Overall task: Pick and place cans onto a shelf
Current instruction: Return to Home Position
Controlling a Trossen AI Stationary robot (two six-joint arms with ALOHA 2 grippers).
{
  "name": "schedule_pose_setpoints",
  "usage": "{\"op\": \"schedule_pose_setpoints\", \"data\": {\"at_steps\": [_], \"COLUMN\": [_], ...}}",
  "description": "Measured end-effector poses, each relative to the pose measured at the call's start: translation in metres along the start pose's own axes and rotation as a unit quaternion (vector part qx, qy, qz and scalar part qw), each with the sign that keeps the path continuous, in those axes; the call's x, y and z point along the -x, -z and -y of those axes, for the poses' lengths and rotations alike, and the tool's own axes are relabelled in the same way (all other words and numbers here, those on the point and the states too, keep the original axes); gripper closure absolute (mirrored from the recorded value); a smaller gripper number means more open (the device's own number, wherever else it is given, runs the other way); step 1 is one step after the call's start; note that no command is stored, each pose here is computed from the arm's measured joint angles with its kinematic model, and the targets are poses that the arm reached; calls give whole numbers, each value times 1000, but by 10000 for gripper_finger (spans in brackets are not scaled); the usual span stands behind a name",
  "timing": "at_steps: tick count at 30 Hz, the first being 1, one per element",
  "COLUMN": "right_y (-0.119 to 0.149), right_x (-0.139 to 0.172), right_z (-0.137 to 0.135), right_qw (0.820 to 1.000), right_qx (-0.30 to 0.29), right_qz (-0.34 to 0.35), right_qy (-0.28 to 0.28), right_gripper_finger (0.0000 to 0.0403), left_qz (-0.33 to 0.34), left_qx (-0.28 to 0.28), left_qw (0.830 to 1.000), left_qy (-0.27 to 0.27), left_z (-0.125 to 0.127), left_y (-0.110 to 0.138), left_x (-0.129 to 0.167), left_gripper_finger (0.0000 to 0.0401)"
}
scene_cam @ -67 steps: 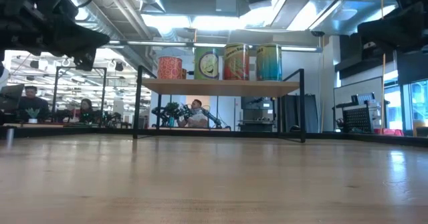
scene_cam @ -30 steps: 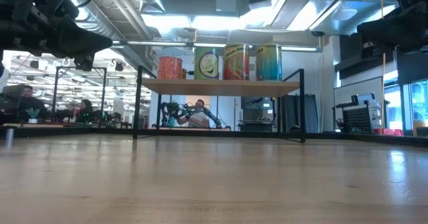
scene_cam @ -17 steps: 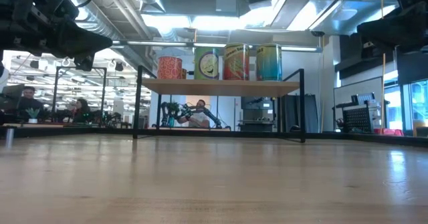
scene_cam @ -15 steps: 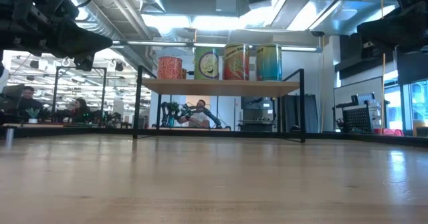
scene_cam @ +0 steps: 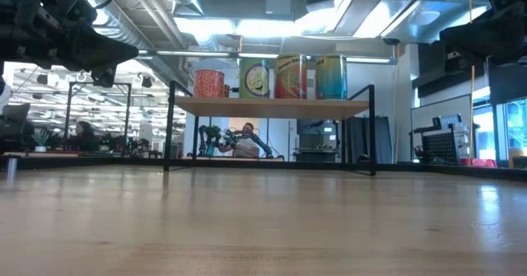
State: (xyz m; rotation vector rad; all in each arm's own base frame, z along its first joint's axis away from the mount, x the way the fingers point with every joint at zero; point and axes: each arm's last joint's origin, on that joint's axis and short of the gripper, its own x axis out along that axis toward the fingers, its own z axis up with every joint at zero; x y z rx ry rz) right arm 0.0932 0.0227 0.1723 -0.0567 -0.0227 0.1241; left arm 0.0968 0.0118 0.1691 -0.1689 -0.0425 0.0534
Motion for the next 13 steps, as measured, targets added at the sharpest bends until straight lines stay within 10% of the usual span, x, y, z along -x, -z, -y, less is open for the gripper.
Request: {"op": "schedule_pose_setpoints", "data": {"at_steps": [13], "right_y": [0], "right_x": [0], "right_z": [0], "right_qw": [1000], "right_qx": [-2], "right_qz": [0], "right_qy": [0], "right_gripper_finger": [374], "left_qz": [0], "left_qx": [0], "left_qw": [1000], "left_qy": [0], "left_z": [0], "left_y": [0], "left_x": [0], "left_gripper_finger": [401]}}
